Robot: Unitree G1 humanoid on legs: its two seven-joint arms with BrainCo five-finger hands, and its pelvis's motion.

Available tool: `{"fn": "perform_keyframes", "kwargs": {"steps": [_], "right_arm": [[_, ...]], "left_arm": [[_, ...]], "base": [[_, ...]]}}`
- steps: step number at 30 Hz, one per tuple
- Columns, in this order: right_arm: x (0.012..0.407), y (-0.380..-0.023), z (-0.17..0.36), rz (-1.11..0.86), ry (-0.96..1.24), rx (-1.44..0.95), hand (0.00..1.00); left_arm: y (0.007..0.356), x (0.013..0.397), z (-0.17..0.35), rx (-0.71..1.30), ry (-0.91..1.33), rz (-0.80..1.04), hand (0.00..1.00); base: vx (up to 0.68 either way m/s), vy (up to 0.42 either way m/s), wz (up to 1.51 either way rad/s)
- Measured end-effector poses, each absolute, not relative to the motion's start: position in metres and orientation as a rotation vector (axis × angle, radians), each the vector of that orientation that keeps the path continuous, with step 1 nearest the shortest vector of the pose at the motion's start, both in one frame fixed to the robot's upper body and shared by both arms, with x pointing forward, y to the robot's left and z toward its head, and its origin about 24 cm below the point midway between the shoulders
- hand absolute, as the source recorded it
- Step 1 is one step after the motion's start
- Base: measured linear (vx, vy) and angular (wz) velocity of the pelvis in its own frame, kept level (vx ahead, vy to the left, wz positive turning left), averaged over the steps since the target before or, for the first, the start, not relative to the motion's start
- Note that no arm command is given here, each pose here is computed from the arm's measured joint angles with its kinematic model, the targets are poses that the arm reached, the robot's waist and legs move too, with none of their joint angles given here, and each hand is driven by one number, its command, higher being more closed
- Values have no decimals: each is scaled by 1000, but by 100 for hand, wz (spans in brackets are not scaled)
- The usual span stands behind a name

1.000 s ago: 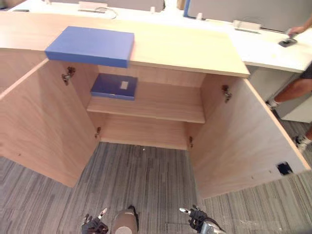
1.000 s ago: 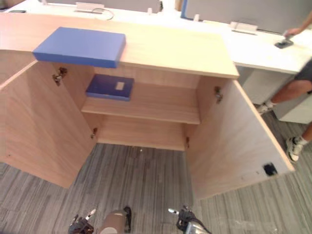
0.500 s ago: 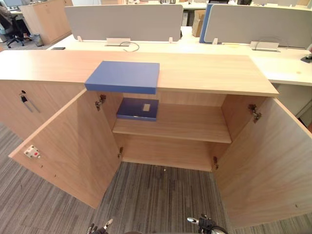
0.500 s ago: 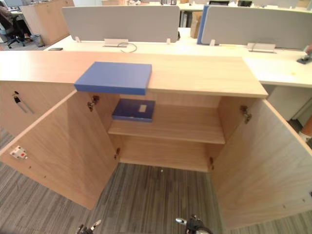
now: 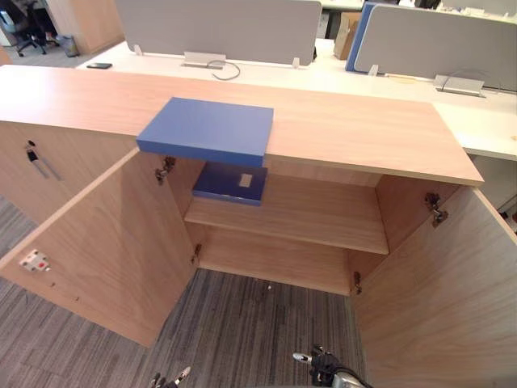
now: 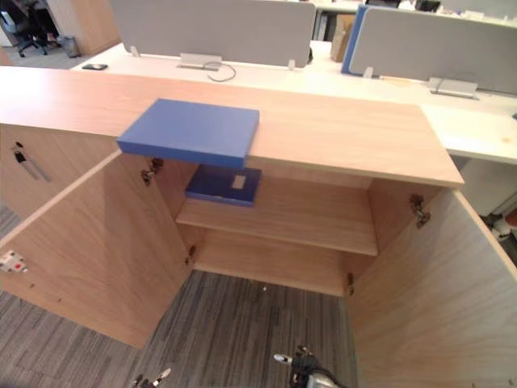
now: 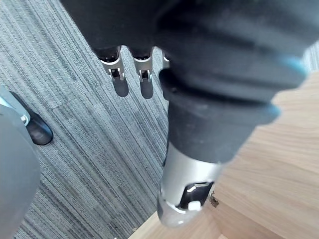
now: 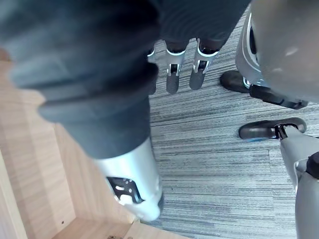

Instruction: Walk over to the cabinet, pick up the folder, carry it to the office cabinet, place the folder inside the office cabinet, then close the office cabinet door

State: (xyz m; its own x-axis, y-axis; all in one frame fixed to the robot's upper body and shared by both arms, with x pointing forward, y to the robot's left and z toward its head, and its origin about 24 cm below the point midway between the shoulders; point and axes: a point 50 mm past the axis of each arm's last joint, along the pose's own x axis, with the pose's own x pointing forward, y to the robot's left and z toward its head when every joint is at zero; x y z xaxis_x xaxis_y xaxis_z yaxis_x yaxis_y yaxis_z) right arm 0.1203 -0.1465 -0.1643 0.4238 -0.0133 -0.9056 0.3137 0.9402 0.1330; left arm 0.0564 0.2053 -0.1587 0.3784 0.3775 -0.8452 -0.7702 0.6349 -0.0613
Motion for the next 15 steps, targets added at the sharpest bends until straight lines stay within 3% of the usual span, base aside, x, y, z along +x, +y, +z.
{"fn": "perform_keyframes", "kwargs": {"steps": [10,15], "right_arm": [[117,-154,-166,-264,1131,336,0],[116,-155,-166,-200,1145,272,0]], "left_arm": [[208,61,-158,-592,881,717,0],[217,92,-133,-766,629,724,0]], "base": [[39,-20,1],[33,174,-15]]}}
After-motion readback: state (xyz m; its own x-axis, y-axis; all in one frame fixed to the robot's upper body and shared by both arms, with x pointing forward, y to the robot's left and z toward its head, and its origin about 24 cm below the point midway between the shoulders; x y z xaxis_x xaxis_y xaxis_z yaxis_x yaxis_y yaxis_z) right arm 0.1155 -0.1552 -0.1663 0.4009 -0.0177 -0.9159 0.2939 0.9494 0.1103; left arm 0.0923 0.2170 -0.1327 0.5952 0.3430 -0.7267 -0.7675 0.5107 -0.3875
